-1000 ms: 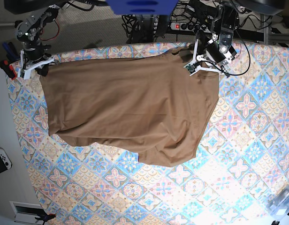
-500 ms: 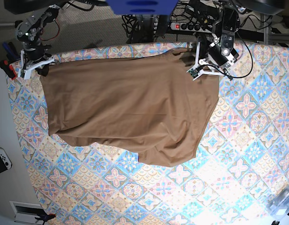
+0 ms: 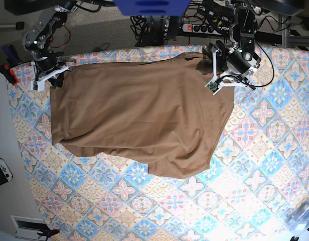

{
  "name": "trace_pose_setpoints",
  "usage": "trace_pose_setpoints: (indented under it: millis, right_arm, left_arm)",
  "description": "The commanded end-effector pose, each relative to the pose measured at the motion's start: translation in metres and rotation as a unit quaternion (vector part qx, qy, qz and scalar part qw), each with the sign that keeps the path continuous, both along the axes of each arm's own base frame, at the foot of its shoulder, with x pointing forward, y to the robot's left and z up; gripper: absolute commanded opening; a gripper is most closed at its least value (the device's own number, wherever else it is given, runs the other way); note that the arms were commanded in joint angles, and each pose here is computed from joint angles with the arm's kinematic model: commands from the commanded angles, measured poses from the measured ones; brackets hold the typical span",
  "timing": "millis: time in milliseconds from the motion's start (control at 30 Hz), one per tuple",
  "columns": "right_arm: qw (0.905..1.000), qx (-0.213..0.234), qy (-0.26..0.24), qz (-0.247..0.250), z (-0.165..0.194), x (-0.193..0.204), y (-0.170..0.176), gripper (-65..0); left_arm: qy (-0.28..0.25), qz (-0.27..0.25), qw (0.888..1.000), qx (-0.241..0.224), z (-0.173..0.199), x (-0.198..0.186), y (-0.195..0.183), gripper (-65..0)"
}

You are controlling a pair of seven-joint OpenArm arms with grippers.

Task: Layout the t-shirt on the table in an organized manner, then fold the t-shirt properly
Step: 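Lower the shirt onto the table, stretching it between both grippers, then lift the shirt again with both grippers and swing it over the table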

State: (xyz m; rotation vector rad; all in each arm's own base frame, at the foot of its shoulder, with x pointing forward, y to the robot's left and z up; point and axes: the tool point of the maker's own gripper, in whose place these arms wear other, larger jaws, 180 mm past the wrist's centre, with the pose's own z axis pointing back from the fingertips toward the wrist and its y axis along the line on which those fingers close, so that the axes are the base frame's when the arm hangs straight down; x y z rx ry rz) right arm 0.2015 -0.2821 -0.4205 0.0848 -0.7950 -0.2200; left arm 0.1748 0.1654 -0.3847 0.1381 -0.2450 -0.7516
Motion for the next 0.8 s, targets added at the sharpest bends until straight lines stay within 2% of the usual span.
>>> trace_pose_setpoints:
  millis: [0, 233, 467, 533, 600, 633, 767]
  right_arm:
    - [0.9997, -0.011, -0.021, 0.001, 0.012, 0.006, -0.006, -54.9]
    - [0.9997, -0.011, -0.021, 0.001, 0.012, 0.007, -0.006, -54.1]
    - [0.9997, -0.012, -0.023, -0.001, 0.013, 0.006, -0.008, -54.3]
    - [0.9997, -0.012, -0.021, -0.001, 0.012, 0.005, -0.008, -57.6]
    - [0.9997, -0.013, -0.020, -0.001, 0.012, 0.005, -0.008, -65.0]
    - [0.9997, -0.013, -0.020, -0.001, 0.012, 0.005, -0.008, -65.0]
    - [0.9997, -0.013, -0.019, -0.001, 0.012, 0.004, -0.008, -65.0]
  left_arm:
    - [-0.014, 0.000, 1.000, 0.000, 0.006, 0.007, 0.000, -45.1]
    - [-0.015, -0.003, 1.000, 0.000, 0.006, 0.008, -0.001, -45.0]
    - [0.014, -0.003, 1.000, 0.000, -0.004, -0.013, -0.001, -45.3]
    - [0.023, -0.003, 1.000, 0.001, -0.007, -0.020, 0.000, -49.6]
    - [0.025, -0.002, 1.000, 0.004, -0.008, -0.021, 0.001, -59.1]
    - [0.025, -0.002, 1.000, 0.004, -0.008, -0.021, 0.001, -65.0]
    - [0.029, 0.002, 1.000, 0.006, -0.010, -0.023, 0.003, -65.0]
